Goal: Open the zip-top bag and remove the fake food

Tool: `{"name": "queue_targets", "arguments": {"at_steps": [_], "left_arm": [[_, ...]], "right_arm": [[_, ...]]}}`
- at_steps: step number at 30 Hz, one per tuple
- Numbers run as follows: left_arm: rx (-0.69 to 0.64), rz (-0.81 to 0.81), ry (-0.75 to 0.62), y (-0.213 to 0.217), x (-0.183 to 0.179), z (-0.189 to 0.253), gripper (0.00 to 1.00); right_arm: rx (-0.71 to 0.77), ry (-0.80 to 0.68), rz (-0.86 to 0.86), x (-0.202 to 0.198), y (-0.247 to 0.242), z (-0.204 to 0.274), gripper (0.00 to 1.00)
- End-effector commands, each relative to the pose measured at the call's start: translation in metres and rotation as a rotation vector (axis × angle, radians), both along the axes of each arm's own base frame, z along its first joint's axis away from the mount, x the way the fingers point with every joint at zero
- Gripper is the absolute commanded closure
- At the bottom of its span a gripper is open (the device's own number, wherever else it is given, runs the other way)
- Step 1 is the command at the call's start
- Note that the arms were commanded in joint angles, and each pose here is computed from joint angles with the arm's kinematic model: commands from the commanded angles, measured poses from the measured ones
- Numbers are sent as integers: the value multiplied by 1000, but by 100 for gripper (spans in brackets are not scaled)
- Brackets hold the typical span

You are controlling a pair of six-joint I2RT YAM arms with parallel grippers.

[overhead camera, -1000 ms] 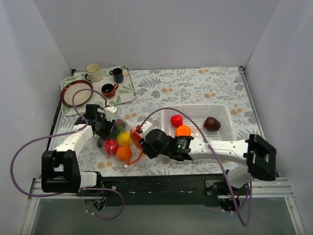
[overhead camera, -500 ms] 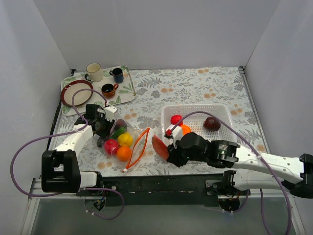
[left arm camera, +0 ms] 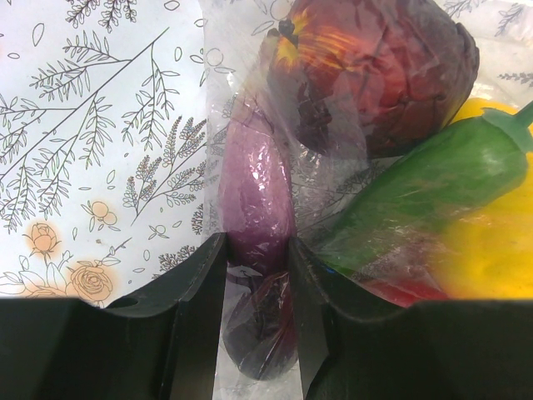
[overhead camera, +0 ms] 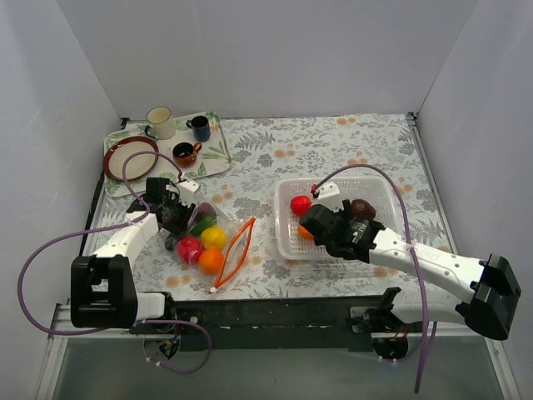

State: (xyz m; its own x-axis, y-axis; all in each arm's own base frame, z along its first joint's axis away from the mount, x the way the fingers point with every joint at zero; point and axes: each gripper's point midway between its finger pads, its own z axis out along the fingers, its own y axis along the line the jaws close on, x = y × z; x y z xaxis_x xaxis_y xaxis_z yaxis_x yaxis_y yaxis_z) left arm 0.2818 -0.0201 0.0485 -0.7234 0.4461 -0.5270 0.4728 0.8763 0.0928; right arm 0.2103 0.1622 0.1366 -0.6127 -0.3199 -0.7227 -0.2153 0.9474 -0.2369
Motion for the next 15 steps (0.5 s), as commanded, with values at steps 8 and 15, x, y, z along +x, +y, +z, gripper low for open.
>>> {"name": "queue_targets", "arguments": {"at_steps": [8,15], "left_arm": [[-28,-4,143,-6,-33,-21,73],[-36,1,153,-7,-35,-24,73]], "right_arm": [[167,-130,115,23,49,65,1],[288,-151,585,-47,168,75,16]]}}
